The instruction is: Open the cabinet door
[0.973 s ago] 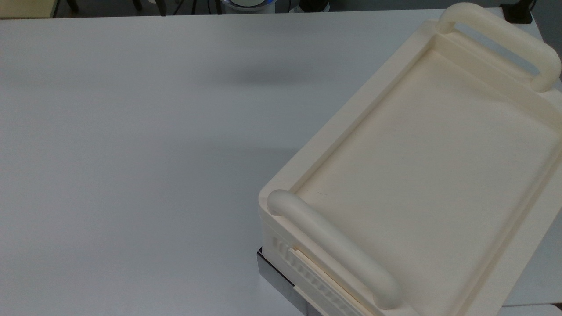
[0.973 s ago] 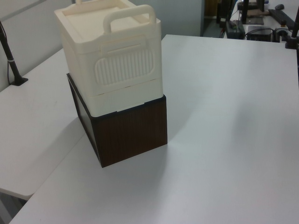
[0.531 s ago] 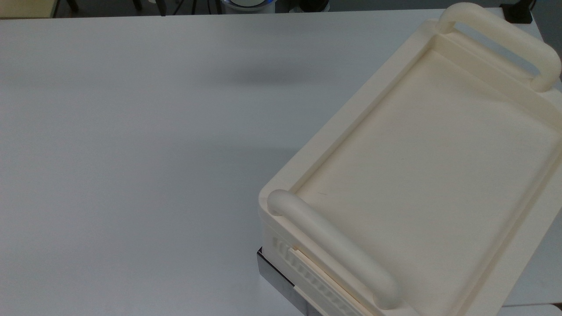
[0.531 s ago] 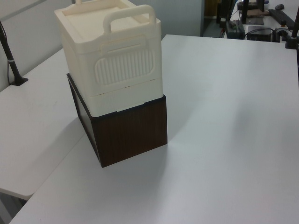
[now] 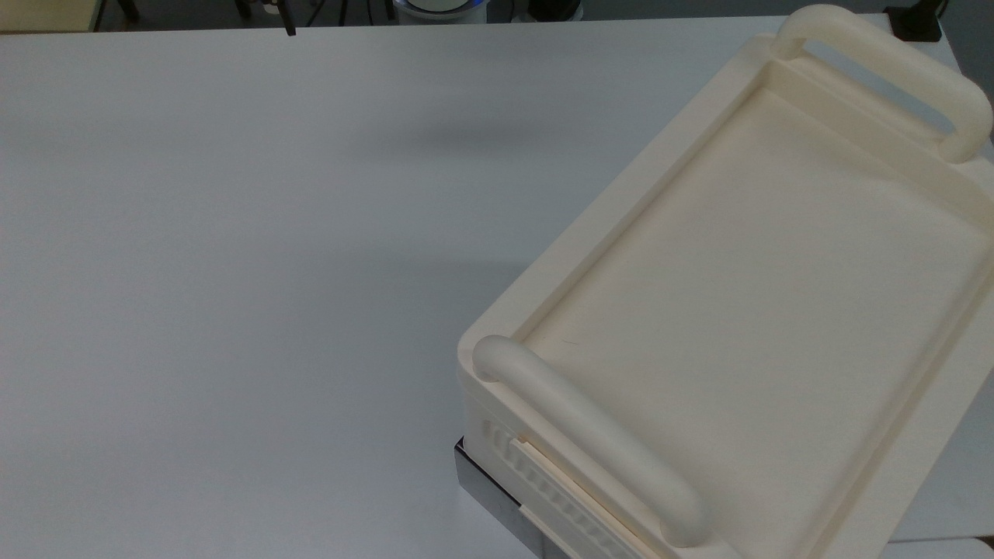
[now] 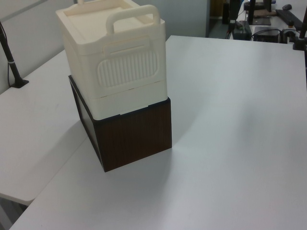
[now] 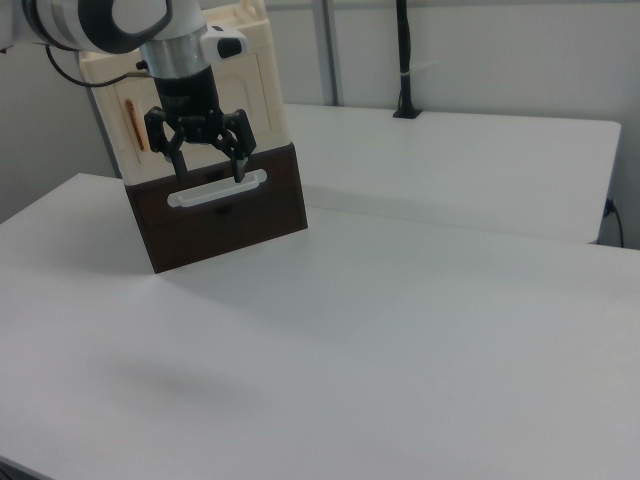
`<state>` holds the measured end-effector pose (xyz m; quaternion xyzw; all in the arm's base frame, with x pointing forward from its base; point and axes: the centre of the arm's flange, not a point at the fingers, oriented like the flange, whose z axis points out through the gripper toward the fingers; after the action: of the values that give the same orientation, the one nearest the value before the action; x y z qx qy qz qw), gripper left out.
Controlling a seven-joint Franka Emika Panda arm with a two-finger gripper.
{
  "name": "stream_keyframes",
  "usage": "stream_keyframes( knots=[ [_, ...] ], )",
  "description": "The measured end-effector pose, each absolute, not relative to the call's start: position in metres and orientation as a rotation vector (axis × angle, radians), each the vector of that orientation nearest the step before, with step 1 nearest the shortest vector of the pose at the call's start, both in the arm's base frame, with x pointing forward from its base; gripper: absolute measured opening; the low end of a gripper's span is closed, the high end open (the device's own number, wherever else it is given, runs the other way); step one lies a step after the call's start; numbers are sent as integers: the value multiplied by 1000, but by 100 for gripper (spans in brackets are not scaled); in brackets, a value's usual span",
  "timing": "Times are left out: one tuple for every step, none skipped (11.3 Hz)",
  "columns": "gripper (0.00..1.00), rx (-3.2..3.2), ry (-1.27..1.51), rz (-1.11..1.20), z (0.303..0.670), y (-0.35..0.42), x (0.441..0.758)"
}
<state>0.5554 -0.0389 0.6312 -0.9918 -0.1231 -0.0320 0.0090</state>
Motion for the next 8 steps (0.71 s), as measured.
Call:
stream_keyframes(
  knots=[
    [100,-3091,-446,-99,631,-39,555],
    [100,-3083,-501,-95,631,-39,555],
    [100,-3077,-541,-90,631,-39,554],
    [100,-3073,-558,-87,631,-39,554],
    [100,-3070,-573,-82,631,-39,553],
    [100,-3067,-586,-76,632,-38,552],
    [100,-3062,-615,-82,635,-33,551],
    [100,-3058,-637,-88,637,-27,550]
  ],
)
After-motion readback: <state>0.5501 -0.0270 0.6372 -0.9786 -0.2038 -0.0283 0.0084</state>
